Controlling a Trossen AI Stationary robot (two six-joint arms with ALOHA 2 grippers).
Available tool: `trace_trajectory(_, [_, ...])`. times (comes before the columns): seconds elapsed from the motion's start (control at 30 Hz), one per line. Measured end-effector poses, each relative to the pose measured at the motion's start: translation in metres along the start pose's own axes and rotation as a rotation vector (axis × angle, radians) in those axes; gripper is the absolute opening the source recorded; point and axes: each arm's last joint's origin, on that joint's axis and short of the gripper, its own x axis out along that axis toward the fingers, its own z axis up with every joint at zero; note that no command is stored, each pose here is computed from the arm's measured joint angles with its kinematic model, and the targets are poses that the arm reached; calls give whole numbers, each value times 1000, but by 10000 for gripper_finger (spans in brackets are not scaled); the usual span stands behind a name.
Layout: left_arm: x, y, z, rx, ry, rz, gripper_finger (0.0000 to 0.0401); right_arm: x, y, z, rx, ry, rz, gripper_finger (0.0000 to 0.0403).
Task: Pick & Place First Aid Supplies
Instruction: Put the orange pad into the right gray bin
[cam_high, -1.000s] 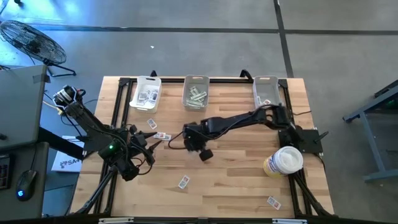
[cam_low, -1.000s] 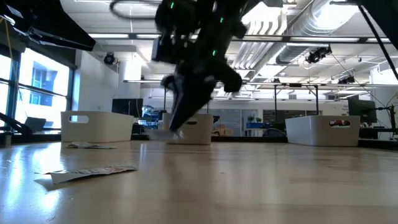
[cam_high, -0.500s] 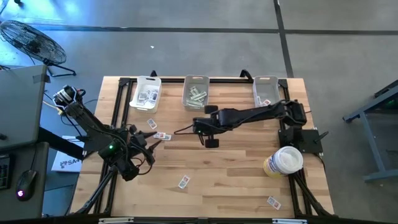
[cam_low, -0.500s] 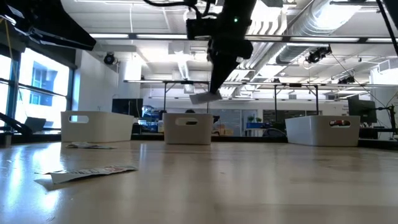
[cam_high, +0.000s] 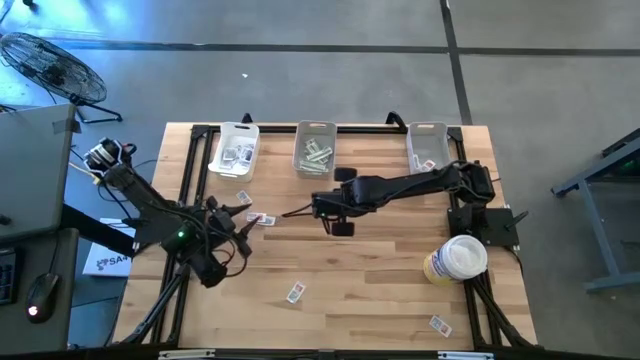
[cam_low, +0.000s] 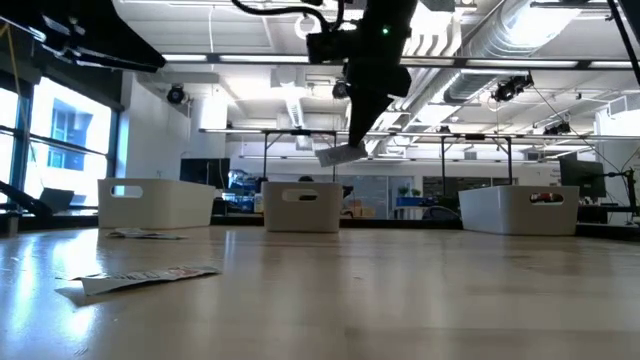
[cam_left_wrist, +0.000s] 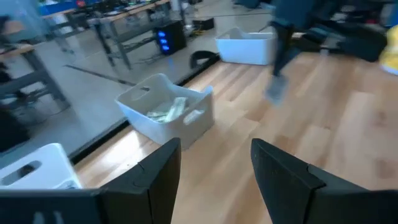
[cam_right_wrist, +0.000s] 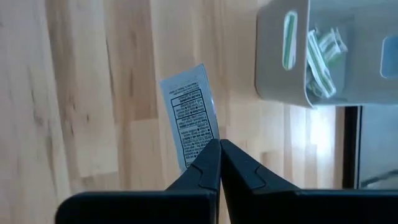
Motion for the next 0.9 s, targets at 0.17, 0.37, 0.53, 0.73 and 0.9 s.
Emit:
trace_trajectory(0.17, [23, 6, 2, 4, 10, 132, 192, 0, 1, 3, 5, -29, 9, 0])
trace_trajectory(0.37, [58, 17, 0, -31, 140, 264, 192, 1, -4, -3, 17, 30, -21, 0])
trace_trajectory(0.53, [78, 30, 1, -54, 198, 363, 192, 6, -17, -7, 42, 83, -38, 0])
trace_trajectory(0.73, [101, 42, 8, -46, 214, 437, 192, 13, -53, -21, 89, 206, -95, 0])
trace_trajectory(0.9, [122, 44, 12, -73, 211, 457, 192, -3, -90, -43, 218, 303, -166, 0])
